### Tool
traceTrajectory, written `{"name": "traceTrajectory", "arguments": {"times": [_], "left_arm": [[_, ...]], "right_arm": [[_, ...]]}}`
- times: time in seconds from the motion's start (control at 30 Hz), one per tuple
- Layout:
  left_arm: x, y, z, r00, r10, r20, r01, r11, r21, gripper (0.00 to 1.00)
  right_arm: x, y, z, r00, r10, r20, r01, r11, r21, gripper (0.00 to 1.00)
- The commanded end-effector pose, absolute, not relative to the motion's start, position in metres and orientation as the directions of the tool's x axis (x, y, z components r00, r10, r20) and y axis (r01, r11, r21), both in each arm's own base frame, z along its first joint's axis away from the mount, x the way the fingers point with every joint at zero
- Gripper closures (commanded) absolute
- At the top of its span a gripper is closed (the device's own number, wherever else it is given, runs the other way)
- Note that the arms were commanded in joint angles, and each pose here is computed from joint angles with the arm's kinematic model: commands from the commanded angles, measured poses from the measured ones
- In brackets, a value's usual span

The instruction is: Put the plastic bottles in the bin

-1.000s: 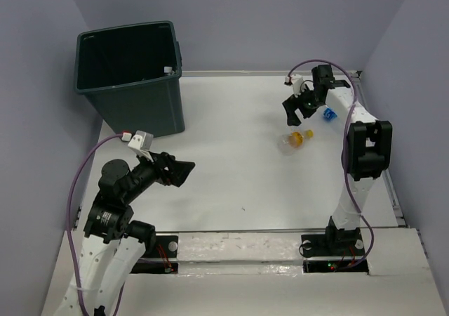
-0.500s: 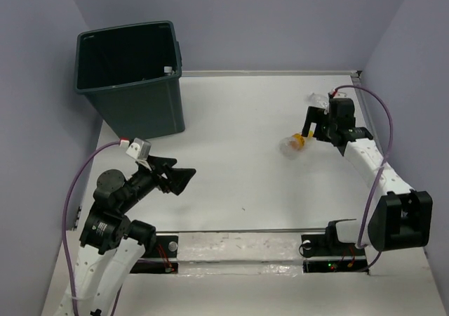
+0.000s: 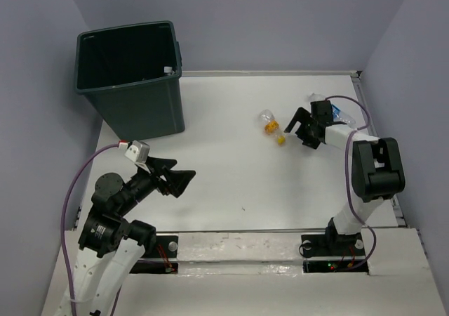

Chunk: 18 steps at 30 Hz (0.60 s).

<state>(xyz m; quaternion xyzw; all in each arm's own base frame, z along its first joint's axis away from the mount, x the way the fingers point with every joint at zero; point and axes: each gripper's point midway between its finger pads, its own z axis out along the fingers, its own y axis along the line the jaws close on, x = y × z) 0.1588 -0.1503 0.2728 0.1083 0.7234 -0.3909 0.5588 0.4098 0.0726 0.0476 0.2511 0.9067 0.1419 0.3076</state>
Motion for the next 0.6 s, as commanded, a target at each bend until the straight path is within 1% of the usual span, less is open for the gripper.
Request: {"name": "traceTrajectory", "arguments": {"times": [0.0,0.07,0.1,0.13,0.17,0.2,0.27,0.33,0.37,0.47,0.53,0.57], "left_arm": [[0.158,-0.154,0.283,-0.322,-0.293,-0.9,0.626,0.647,-0.435,0.01],[0.159,-0.154,0.282,-0.327,-0.293,-0.898,0.622,0.649,-0.438,0.01],[0.159,-0.154,0.281,-0.33,-0.291,-0.898,0.62,0.651,-0.438,0.01],[0.159,-0.154,0.281,-0.329,-0.291,-0.898,0.619,0.652,-0.438,0.01],[0.159,-0.154,0.281,-0.33,-0.291,-0.898,0.62,0.651,-0.438,0.01],[0.159,-0.154,0.281,-0.329,-0.291,-0.898,0.619,0.652,-0.438,0.01],[0.159,-0.154,0.281,-0.328,-0.291,-0.899,0.621,0.651,-0.438,0.01],[0.159,-0.155,0.281,-0.33,-0.292,-0.898,0.621,0.649,-0.439,0.01],[0.16,-0.155,0.281,-0.332,-0.291,-0.897,0.62,0.65,-0.44,0.01],[0.16,-0.155,0.28,-0.333,-0.289,-0.898,0.62,0.65,-0.439,0.01],[0.16,-0.155,0.28,-0.336,-0.288,-0.897,0.62,0.65,-0.44,0.01],[0.16,-0.155,0.28,-0.334,-0.287,-0.898,0.622,0.649,-0.438,0.01]], "right_arm": [[0.455,0.102,0.061,-0.629,0.588,-0.509,0.326,0.793,0.514,0.0],[0.459,0.113,0.072,-0.636,0.556,-0.535,0.275,0.811,0.516,0.09],[0.458,0.112,0.078,-0.632,0.514,-0.58,0.244,0.842,0.481,0.11],[0.458,0.116,0.106,-0.575,0.462,-0.675,0.205,0.88,0.428,0.11],[0.457,0.117,0.118,-0.562,0.354,-0.748,0.129,0.93,0.344,0.11],[0.456,0.12,0.131,-0.543,0.312,-0.779,0.088,0.945,0.317,0.11],[0.447,0.12,0.137,-0.598,0.245,-0.763,0.055,0.963,0.265,0.08],[0.442,0.117,0.14,-0.632,0.216,-0.744,0.097,0.975,0.201,0.06],[0.441,0.118,0.14,-0.629,0.22,-0.746,0.108,0.975,0.197,0.04],[0.446,0.127,0.132,-0.633,0.256,-0.73,0.129,0.965,0.227,0.03],[0.454,0.125,0.104,-0.658,0.288,-0.696,0.195,0.957,0.212,0.02],[0.463,0.126,0.105,-0.651,0.298,-0.699,0.209,0.955,0.212,0.02]]}}
